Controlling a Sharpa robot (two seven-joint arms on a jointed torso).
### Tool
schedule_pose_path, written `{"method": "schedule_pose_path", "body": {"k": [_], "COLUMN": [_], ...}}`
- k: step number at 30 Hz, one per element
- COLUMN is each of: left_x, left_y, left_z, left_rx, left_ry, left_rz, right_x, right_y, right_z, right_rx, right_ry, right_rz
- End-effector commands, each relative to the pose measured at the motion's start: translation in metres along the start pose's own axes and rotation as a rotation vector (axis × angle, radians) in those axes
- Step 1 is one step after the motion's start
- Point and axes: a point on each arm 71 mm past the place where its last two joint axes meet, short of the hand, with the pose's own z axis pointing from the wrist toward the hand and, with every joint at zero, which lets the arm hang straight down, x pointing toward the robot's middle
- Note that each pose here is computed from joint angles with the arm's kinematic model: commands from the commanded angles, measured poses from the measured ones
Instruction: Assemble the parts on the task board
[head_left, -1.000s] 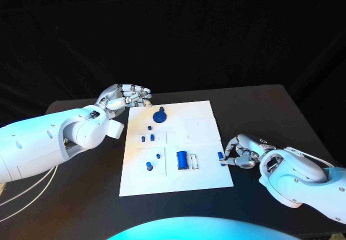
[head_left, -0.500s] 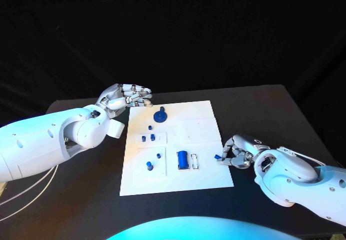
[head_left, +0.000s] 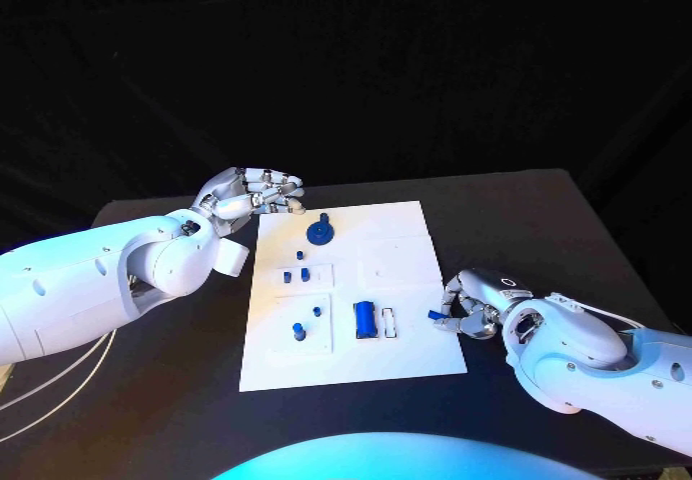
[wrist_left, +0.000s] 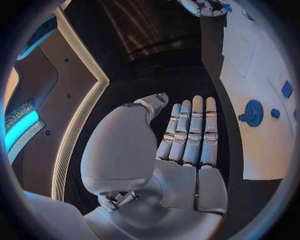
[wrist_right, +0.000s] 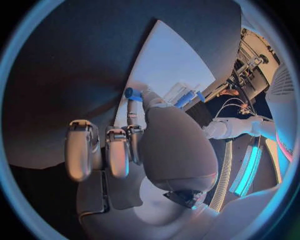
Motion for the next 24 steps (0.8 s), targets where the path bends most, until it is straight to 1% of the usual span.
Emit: {"method": "schedule_pose_path", "body": {"k": [1,5,8,10,14,21,24], "left_x": [0.0018,0.0019,0.002,0.0022,0.0023,0.0018,0.0011], "left_y": [-0.0003,-0.0003,-0.0002,-0.0002,-0.0002,-0.0006,-0.0007], "left_z": [-0.0001,-0.0001,0.0,0.0002,0.0002,-0.0008,-0.0015], "left_rx": [0.004,0.004,0.004,0.004,0.004,0.002,0.001], "left_ry": [0.016,0.016,0.015,0.016,0.015,0.006,0.001], "left_rz": [-0.007,-0.007,-0.006,-0.006,-0.006,-0.008,-0.007], "right_x": [0.013,0.013,0.012,0.012,0.011,0.004,0.0], "right_y": [-0.001,0.002,0.003,0.001,0.002,0.01,0.016], "right_z": [-0.002,-0.002,-0.002,-0.002,-0.003,-0.001,0.0], "right_rx": [0.01,0.002,0.011,0.032,0.049,0.052,0.048], "right_ry": [0.073,0.068,0.056,0.056,0.057,0.04,0.043], "right_rz": [-0.149,-0.172,-0.152,-0.101,-0.003,0.175,0.241]}}
